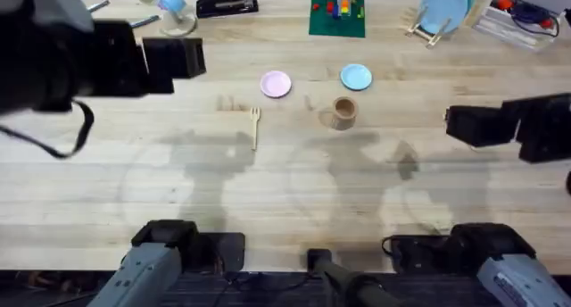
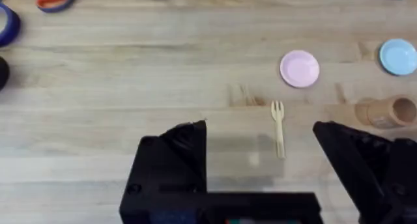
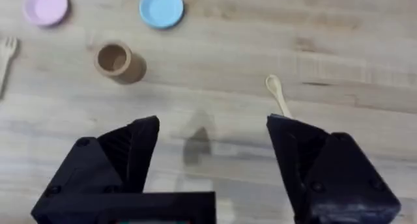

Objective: Pick up a utensil and set it on the pink plate, then put the other utensil in the container.

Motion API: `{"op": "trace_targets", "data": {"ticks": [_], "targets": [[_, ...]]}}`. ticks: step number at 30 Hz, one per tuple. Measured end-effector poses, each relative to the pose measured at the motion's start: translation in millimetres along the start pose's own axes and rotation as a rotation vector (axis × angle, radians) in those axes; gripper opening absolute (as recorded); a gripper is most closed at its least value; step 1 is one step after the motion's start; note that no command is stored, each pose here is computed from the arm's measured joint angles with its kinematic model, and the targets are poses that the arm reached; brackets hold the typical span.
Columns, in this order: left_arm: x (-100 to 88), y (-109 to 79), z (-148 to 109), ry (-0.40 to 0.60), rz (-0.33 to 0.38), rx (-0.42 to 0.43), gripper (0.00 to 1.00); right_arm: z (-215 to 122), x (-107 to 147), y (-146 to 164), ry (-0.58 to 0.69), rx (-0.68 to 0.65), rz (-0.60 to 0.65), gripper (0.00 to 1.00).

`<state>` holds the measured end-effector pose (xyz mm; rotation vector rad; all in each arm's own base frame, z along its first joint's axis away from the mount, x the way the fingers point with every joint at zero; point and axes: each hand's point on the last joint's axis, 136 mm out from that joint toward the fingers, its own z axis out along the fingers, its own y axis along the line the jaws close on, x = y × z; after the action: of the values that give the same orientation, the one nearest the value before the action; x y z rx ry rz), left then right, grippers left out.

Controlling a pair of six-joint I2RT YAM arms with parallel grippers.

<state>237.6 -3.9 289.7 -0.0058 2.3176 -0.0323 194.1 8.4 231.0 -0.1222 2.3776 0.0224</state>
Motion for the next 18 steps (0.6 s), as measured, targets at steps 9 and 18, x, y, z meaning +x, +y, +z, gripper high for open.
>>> {"op": "trace_targets", "data": {"ticks": [9,18], "targets": [[0.1,-6.6,10.3,0.185,-0.008,0.037,0.995,11.7,-15.9,-2.0,0.197,-0.021,-0.024,0.995],[0.0,-6.6,16.4,0.204,-0.011,0.037,0.993,26.1,-21.7,-3.3,0.236,-0.026,-0.032,0.995]]}}
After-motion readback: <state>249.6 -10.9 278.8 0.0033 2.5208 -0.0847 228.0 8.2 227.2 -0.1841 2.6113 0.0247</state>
